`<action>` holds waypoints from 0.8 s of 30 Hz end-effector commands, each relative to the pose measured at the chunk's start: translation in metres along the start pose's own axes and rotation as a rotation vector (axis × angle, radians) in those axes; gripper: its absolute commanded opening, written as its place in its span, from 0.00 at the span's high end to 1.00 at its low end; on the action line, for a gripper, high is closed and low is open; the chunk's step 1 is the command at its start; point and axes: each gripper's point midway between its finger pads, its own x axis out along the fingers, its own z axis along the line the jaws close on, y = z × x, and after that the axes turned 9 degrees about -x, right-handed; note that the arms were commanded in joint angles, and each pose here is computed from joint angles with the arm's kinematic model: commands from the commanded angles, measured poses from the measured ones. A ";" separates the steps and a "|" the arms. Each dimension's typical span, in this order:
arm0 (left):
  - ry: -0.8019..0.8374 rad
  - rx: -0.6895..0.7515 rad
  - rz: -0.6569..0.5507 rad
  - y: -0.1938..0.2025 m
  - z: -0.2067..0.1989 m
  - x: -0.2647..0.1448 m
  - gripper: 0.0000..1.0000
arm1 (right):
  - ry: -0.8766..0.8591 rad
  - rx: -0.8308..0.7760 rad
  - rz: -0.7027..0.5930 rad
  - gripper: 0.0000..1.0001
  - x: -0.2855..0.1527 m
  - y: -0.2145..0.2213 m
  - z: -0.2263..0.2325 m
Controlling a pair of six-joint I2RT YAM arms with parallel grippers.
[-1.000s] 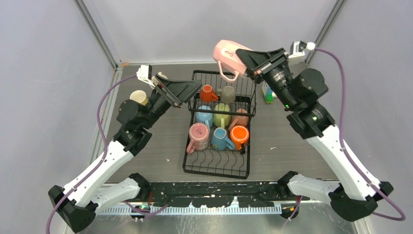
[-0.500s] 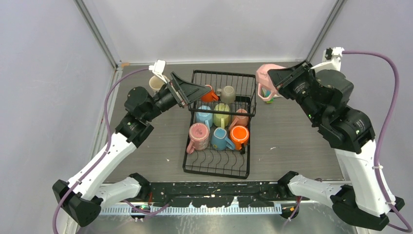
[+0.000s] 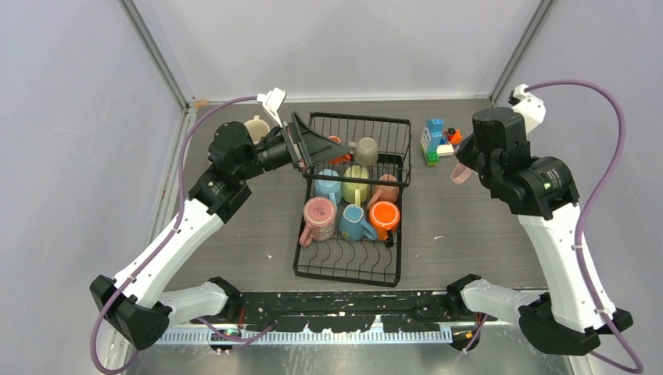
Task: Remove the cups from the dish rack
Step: Place the cup at the center of the board.
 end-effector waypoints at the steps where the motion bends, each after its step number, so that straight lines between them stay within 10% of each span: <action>1: 0.051 0.061 0.059 0.003 -0.023 -0.004 0.00 | 0.051 0.028 0.032 0.99 0.026 0.009 -0.017; 24: 0.011 0.069 0.189 0.037 -0.019 -0.032 0.00 | 0.130 0.100 0.543 0.99 0.210 0.147 -0.037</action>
